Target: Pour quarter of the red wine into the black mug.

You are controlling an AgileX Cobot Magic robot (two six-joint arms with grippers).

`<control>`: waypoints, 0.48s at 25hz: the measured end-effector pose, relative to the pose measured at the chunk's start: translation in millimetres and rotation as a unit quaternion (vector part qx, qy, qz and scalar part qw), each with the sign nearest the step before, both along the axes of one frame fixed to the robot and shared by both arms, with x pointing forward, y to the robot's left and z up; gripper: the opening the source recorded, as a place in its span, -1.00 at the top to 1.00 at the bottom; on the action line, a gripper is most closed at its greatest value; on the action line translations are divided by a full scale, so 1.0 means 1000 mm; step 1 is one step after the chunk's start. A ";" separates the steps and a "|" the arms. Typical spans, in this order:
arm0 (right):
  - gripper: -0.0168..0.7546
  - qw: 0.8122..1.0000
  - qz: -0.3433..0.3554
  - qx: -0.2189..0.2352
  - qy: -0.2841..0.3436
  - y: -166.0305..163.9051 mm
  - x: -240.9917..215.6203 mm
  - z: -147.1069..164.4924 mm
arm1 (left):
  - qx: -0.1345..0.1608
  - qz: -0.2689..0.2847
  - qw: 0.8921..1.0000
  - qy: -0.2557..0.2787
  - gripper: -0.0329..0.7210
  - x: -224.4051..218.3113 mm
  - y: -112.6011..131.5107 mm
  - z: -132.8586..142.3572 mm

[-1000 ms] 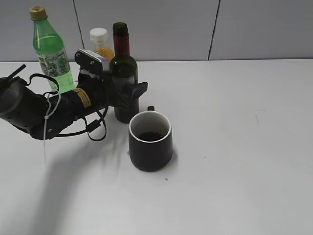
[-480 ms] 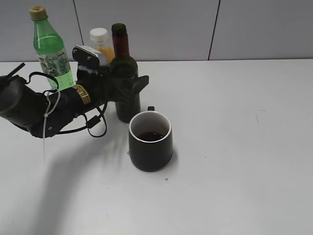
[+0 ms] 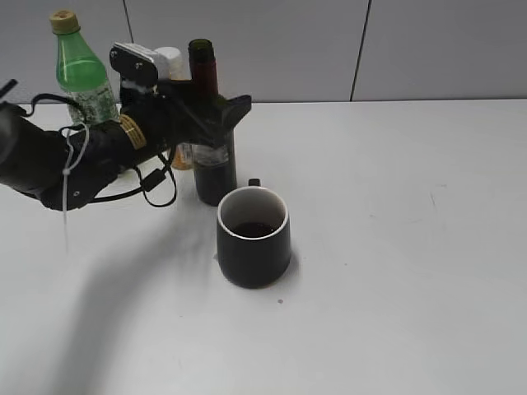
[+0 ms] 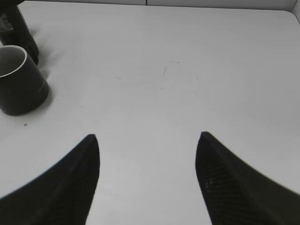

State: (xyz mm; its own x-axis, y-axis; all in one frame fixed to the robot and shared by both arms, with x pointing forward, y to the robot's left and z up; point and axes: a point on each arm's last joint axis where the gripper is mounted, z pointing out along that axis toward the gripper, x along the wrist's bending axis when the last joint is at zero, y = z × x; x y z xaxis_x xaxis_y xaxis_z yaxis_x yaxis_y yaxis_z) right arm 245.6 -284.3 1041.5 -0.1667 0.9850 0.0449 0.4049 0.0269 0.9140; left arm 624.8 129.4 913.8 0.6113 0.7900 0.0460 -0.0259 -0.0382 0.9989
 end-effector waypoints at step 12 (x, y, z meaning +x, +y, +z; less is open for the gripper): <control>-0.32 1.000 0.000 0.000 0.000 0.000 0.000 0.000 | -0.003 0.008 0.998 -0.069 -0.73 -0.011 0.005 0.084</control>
State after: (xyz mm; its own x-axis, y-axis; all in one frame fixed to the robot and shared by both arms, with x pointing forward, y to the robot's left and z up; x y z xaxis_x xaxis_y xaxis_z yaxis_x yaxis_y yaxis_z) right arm 245.6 -284.3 1041.5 -0.1667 0.9850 0.0449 0.4049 0.0269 0.9140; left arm 613.7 134.7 997.8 0.5871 0.8001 0.1236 -0.1617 -0.0337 0.9863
